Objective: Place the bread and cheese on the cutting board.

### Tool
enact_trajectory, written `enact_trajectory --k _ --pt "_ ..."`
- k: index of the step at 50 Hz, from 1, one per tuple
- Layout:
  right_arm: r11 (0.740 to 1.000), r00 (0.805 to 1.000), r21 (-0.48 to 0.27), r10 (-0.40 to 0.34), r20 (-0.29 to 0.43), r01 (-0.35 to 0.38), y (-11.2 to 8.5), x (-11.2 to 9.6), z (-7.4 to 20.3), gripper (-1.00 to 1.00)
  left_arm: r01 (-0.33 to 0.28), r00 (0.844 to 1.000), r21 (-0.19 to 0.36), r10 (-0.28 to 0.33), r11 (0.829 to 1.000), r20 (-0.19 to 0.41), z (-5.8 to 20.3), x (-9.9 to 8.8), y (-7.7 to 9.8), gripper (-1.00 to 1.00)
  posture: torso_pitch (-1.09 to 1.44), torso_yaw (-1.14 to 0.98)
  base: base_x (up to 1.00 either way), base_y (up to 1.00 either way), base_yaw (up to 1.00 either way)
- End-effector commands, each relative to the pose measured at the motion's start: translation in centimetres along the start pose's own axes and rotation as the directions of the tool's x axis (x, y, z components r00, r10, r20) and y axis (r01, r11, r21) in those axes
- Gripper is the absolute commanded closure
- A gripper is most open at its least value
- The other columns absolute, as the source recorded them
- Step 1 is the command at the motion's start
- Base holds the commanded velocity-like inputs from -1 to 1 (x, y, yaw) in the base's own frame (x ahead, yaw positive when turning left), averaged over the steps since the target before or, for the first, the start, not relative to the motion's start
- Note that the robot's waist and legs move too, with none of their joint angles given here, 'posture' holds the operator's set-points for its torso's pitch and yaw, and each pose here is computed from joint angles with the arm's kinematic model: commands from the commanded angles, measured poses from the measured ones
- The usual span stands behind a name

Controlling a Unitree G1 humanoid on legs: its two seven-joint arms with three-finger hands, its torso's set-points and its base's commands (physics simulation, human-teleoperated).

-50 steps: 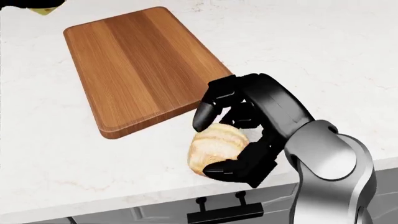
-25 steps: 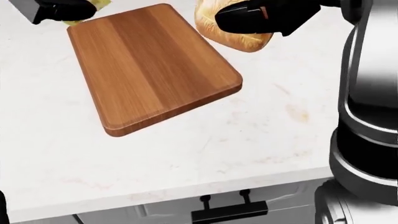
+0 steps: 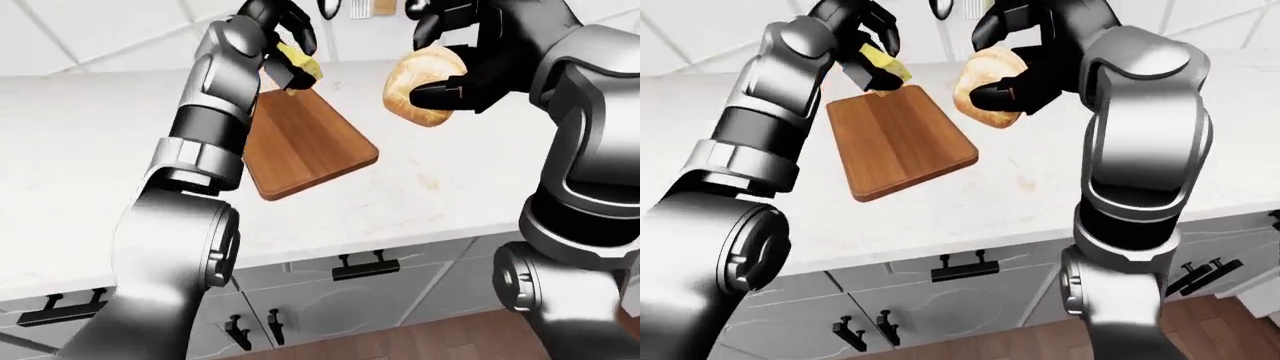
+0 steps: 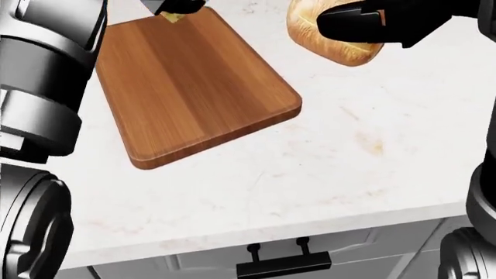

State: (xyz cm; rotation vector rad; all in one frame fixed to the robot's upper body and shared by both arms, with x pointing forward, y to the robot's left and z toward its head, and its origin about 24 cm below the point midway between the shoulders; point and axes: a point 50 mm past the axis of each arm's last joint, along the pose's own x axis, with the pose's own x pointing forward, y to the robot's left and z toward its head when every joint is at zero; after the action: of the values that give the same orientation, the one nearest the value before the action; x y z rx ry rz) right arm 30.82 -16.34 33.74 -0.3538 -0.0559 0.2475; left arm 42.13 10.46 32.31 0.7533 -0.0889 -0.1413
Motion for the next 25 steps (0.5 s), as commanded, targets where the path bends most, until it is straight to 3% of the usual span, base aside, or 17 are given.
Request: enact_trajectory --k 1,5,6,11,12,13,15,25 --pt "0.999 0.997 -0.017 -0.035 0.065 0.036 -0.6 -0.6 1.1 0.93 -0.079 0.992 0.013 0.078 0.997 0.1 2.8 -0.7 2.3 0.98 0.0 0.0 0.0 0.0 0.0" --pt "0.999 0.997 -0.008 -0.03 0.067 0.031 -0.3 -0.5 0.9 0.93 -0.071 0.995 0.023 0.069 0.997 0.068 1.9 -0.3 1.9 0.99 0.0 0.0 0.0 0.0 0.0" --pt "1.0 0.997 -0.008 -0.03 0.068 0.03 -0.3 -0.5 0.9 0.93 -0.064 0.996 0.051 0.06 0.997 0.062 1.6 -0.2 1.5 0.98 0.0 0.0 0.0 0.0 0.0" --pt "1.0 0.997 0.0 -0.025 0.071 0.026 -0.1 -0.5 0.6 0.93 -0.098 0.994 0.079 0.101 0.992 -0.028 -0.6 0.3 0.9 0.99 0.0 0.0 0.0 0.0 0.0" --pt "1.0 0.997 -0.001 -0.023 0.069 0.023 0.1 -0.4 0.3 0.93 -0.092 0.994 0.095 0.098 0.991 -0.053 -1.3 0.4 0.4 0.99 0.0 0.0 0.0 0.0 0.0" --pt "1.0 0.998 0.0 -0.02 0.068 0.02 0.1 -0.4 0.2 0.93 -0.052 0.997 0.068 0.056 0.996 -0.058 -1.7 0.6 -0.3 0.99 0.0 0.0 0.0 0.0 0.0" --pt "1.0 0.998 0.002 -0.021 0.066 0.021 0.1 -0.4 0.2 0.94 -0.052 0.995 0.108 0.06 0.993 -0.078 -2.5 0.7 -1.0 1.0 0.0 0.0 0.0 0.0 0.0" --pt "1.0 0.998 0.005 -0.02 0.062 0.02 0.0 -0.6 -0.3 0.93 -0.06 0.995 0.126 0.07 0.99 -0.075 -2.2 0.7 -1.1 0.99 0.0 0.0 0.0 0.0 0.0"
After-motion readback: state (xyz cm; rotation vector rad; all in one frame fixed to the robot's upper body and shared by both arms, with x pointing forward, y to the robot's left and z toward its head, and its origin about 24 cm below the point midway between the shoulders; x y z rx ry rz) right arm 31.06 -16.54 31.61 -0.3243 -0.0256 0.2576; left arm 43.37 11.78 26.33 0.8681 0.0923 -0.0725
